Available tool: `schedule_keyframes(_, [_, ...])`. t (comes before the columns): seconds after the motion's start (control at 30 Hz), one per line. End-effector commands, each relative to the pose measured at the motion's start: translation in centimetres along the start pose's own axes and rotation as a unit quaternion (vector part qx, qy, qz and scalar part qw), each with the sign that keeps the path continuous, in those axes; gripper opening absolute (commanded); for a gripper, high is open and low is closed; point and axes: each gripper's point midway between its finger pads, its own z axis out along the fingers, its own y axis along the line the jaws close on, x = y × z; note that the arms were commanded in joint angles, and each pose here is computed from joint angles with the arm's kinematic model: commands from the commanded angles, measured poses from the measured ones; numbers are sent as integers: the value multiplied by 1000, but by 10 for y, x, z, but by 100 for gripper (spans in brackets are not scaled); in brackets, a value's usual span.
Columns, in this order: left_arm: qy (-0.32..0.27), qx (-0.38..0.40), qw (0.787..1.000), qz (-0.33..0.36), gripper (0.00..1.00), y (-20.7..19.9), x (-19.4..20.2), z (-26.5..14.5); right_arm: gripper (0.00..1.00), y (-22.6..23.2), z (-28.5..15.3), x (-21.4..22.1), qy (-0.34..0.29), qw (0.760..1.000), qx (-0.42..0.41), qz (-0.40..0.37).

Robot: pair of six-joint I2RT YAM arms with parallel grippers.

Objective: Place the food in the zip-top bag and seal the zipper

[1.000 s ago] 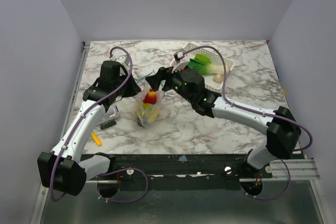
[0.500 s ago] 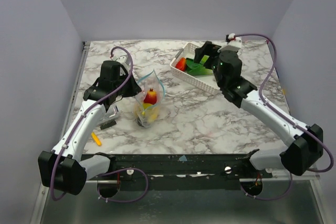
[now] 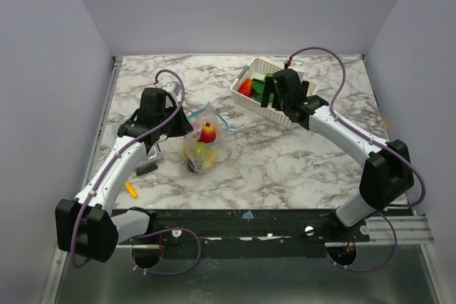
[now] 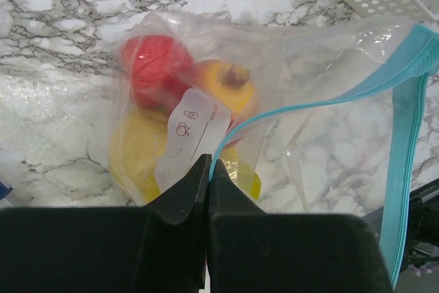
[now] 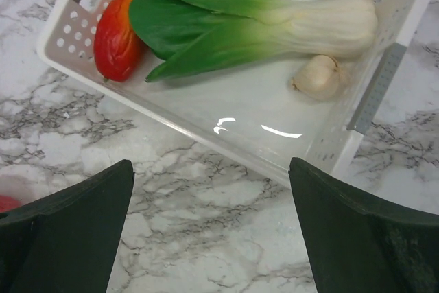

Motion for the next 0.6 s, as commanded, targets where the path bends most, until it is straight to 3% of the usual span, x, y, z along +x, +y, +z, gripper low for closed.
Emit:
schedule_keyframes(0.0, [25, -10, 1000, -7, 0, 2, 6, -6, 98, -23, -23, 2, 23, 999, 33, -13])
schedule_keyframes(0.37, [33, -45, 998, -2, 0, 14, -2, 4, 99, -44, 19, 20, 75, 991, 90, -71])
schedule_keyframes(0.57, [10, -46, 999, 15, 0, 15, -8, 0, 92, -30, 37, 23, 129, 990, 36, -52])
